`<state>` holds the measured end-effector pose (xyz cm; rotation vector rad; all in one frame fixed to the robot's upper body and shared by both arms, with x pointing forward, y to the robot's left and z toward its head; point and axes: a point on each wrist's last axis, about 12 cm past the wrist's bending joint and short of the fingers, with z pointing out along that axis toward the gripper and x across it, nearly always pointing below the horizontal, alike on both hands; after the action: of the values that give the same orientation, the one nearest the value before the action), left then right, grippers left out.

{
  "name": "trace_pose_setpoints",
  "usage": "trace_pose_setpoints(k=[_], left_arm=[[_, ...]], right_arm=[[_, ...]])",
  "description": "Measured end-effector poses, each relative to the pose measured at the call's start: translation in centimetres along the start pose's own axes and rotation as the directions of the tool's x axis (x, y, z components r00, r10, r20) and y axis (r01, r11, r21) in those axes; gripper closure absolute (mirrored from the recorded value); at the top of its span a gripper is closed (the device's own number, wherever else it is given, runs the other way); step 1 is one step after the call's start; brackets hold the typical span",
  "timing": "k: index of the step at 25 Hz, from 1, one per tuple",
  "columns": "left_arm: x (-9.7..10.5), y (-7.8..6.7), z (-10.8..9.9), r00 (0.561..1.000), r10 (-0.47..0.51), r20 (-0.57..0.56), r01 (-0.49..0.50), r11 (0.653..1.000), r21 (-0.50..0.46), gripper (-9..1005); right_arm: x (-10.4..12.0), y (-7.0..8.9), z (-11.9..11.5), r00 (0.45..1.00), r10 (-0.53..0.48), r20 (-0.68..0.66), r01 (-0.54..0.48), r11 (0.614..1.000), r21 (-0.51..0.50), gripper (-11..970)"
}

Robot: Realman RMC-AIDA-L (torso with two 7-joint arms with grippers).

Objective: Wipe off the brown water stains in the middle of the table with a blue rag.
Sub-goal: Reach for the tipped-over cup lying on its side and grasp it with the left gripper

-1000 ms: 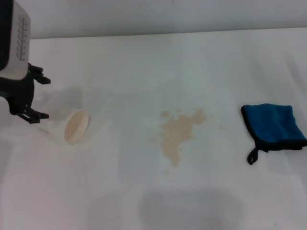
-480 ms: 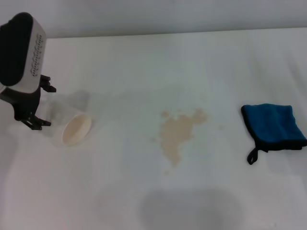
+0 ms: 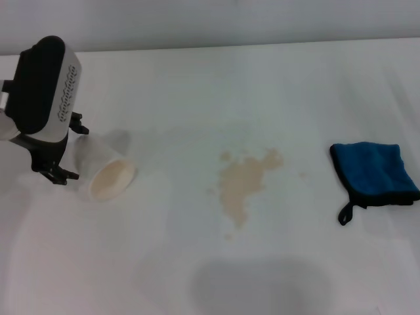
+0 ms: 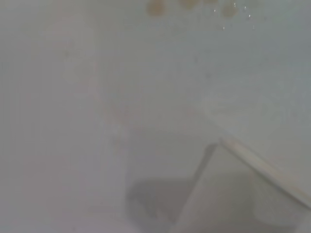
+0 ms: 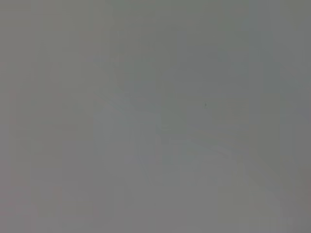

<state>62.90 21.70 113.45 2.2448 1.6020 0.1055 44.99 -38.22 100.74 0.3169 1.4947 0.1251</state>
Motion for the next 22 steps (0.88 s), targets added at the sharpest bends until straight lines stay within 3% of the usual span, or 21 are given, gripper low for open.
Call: trace_pose_setpoints(k=[11,22], left_arm=[[-1.1,0.1,0.3,0.999,0.045,0.007,-0.045,0.999,0.018,119],[-3.5,0.1,0.3,0.996,0.083,0.015,-0.083,0.996,0.034,120]], right_arm=[[0.0,0.0,0.0,1.000,0.000,0.000,0.000,1.000,0.000,85],[-0.1,-0.2,-0.1,1.000,-0.006,0.002,0.006,1.000,0.005,84]])
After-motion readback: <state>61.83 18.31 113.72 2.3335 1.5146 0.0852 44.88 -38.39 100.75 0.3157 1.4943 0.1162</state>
